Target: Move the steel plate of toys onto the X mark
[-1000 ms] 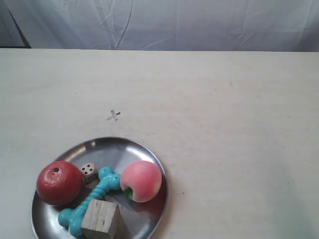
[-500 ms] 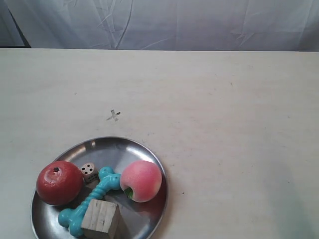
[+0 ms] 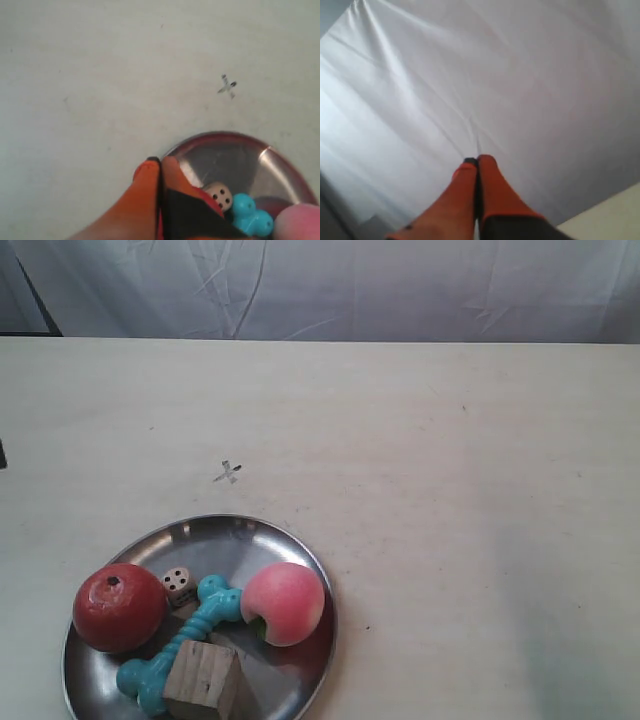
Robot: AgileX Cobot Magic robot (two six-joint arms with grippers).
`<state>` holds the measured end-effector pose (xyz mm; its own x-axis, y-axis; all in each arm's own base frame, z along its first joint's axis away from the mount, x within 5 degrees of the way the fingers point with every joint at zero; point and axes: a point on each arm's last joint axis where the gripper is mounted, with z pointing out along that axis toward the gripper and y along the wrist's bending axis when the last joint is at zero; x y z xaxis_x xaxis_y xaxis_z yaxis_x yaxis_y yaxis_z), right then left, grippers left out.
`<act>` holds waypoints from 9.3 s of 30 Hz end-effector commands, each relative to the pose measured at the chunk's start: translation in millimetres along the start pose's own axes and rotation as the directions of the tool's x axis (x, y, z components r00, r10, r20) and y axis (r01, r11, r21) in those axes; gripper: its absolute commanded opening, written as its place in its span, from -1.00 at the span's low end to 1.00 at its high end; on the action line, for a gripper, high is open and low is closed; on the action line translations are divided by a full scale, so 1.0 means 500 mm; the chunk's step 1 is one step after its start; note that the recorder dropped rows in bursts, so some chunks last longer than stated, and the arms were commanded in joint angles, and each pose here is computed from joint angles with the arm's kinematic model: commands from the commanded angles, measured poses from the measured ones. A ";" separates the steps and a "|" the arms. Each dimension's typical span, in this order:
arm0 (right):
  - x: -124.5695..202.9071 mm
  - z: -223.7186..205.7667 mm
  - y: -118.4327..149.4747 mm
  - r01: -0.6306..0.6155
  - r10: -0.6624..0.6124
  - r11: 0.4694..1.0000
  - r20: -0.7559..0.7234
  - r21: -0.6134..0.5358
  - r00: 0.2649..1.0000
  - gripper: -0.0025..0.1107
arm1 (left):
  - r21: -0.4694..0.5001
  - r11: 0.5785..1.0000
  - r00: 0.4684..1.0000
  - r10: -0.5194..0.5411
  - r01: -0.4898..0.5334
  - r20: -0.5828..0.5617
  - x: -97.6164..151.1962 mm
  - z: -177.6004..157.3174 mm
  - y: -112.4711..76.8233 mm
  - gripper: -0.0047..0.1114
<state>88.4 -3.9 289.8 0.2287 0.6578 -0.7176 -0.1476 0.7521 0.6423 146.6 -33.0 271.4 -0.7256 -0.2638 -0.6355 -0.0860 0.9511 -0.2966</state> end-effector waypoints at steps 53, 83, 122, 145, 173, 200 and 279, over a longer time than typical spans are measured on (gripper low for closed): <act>0.405 0.149 -0.064 -0.043 0.039 0.998 -0.999 0.040 -0.035 -0.47 | 0.082 0.981 0.839 -0.107 0.177 -0.533 0.117 0.135 0.060 -0.07; 0.488 0.121 -0.138 0.032 0.183 0.983 -0.966 0.180 -0.184 -0.40 | 0.030 0.984 0.749 -0.114 0.176 -0.653 0.151 0.219 0.089 -0.07; 0.611 0.114 0.000 -0.038 -0.033 0.999 -0.973 -0.025 -0.228 -0.97 | 0.144 0.964 0.750 -0.077 0.225 -0.657 0.152 0.235 0.073 -0.92; 0.594 0.302 0.013 -0.241 0.049 0.968 -0.995 0.069 -0.085 -0.97 | 0.211 0.954 0.827 -0.062 0.215 -0.559 -0.022 0.357 0.054 -0.92; 0.651 0.398 -0.022 -0.190 0.047 0.981 -0.999 0.044 0.014 -0.97 | 0.358 0.932 0.775 0.179 0.064 -0.606 -0.087 0.508 -0.011 -0.92; 0.652 0.391 -0.032 -0.130 -0.036 0.991 -0.999 -0.035 -0.012 -0.38 | 0.360 0.933 0.737 0.257 -0.020 -0.625 -0.080 0.504 0.002 -0.29; 0.441 0.447 -0.105 -0.453 -0.015 0.892 -0.999 0.004 -0.038 -0.97 | 0.345 0.934 0.853 0.249 -0.087 -0.459 -0.194 0.315 -0.017 -0.67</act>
<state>364.4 97.3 142.7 -0.9625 0.0097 -0.2710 -0.2391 0.4409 0.8651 332.1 -36.2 208.9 -0.9581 0.0888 -0.2722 0.2037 0.8796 -0.4300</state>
